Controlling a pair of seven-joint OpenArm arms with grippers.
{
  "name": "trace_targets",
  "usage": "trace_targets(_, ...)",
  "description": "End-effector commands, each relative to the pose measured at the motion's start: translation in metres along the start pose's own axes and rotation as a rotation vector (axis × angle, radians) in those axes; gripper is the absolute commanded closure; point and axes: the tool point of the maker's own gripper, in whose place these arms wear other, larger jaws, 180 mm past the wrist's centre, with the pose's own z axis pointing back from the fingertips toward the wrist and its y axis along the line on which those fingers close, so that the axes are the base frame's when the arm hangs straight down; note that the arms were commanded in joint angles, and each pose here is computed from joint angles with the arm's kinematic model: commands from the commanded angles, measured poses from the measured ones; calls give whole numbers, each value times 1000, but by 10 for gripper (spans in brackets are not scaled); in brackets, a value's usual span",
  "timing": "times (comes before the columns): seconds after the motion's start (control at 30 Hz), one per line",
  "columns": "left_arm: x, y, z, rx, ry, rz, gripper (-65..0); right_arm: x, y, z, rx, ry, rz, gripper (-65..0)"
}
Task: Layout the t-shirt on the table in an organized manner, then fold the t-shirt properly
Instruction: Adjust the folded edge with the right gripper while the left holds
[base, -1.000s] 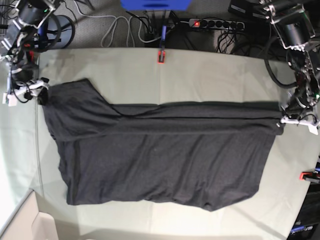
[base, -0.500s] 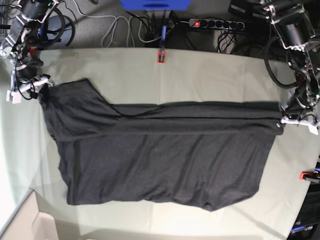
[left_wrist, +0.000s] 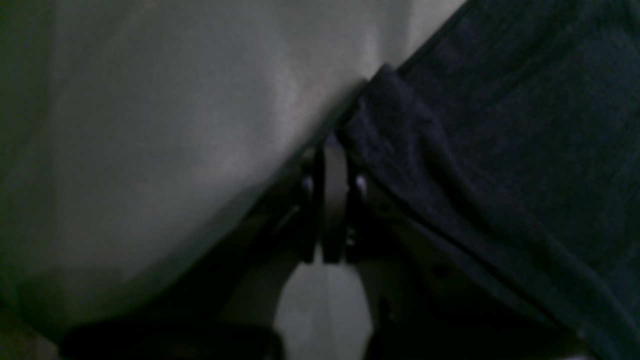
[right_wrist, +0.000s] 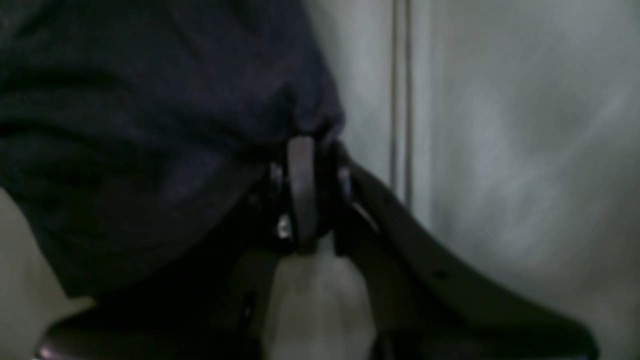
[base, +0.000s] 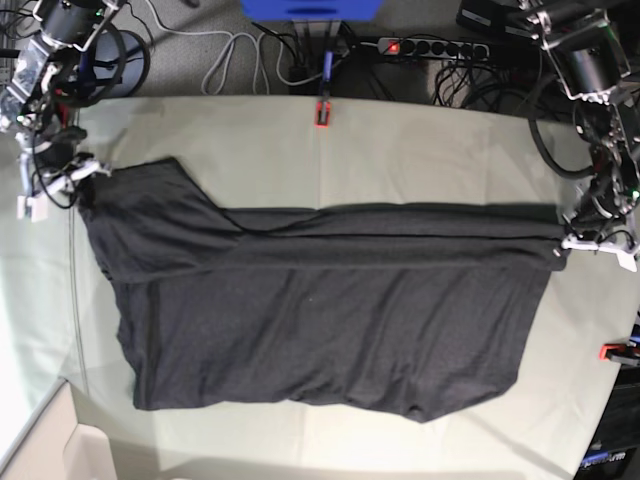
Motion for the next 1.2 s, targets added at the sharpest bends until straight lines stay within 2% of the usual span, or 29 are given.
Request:
trace_targets(0.0, 21, 0, 3, -1, -53, -4, -1, 28, -2, 5, 3, -82, 24, -40)
trace_targets(0.2, 21, 0, 3, -1, -53, -4, -1, 56, -9, 27, -54, -175, 50, -40)
trace_targets(0.37, 21, 0, 3, -1, -53, -4, -1, 82, 1, 35, -57, -249, 76, -40)
trace_targets(0.63, 20, 0, 4, 1, -52, -8, -1, 149, 43, 12, 26, -398, 39, -40)
trace_targets(0.8, 20, 1, 5, 3, -52, -11, -1, 168, 79, -16, 129, -400, 34, -42)
trace_targets(1.0, 20, 2, 5, 6, -47, -13, -1, 169, 123, -50, 254, -341, 29, -44)
trace_targets(1.17, 19, 2, 5, 6, -45, -13, -1, 181, 126, -67, 280, -318, 4, -45)
